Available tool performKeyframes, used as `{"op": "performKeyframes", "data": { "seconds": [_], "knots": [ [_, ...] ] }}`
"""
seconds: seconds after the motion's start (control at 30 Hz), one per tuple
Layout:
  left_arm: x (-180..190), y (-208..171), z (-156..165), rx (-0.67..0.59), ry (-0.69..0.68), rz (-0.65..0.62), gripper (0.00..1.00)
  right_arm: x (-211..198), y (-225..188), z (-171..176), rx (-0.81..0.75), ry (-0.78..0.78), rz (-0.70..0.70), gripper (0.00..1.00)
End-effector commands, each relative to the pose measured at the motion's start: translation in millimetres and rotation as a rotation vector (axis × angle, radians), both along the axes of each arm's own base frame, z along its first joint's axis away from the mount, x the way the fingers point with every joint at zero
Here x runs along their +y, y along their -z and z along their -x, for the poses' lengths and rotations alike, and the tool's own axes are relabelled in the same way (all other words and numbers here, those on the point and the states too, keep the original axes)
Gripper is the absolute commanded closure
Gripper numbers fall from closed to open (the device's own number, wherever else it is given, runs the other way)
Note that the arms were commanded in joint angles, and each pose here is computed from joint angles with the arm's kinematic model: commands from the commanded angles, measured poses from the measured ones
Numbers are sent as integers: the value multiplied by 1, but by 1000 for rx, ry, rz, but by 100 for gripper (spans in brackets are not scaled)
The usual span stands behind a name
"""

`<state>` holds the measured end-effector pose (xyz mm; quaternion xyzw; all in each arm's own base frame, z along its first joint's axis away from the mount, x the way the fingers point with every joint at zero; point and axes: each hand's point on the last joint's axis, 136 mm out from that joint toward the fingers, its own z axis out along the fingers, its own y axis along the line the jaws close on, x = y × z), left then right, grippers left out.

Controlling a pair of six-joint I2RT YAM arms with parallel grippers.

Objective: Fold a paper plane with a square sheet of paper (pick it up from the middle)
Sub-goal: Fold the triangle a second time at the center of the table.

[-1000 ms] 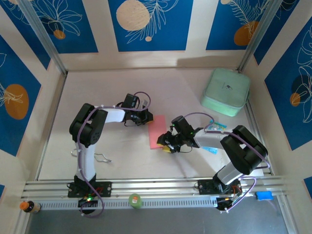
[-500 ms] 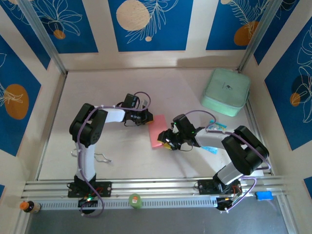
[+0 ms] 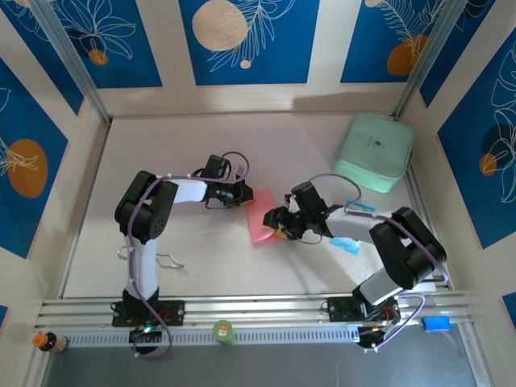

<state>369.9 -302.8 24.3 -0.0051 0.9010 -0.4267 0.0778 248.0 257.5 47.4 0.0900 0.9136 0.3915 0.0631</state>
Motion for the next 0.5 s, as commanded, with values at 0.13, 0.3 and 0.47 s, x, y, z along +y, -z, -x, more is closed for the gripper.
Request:
{"op": "performKeyframes", "data": {
  "seconds": [0.13,0.3,0.47],
  "knots": [
    [14,26,12,91,-24,-80,90,11,-13,-13,-60,-93,-87,41],
    [13,24,11,87,-25,-77,90,10,-13,-21,-61,-120,-126,43],
    [13,22,10,86,-25,-77,90,8,-11,-24,-51,-136,-170,45]
  ]
}}
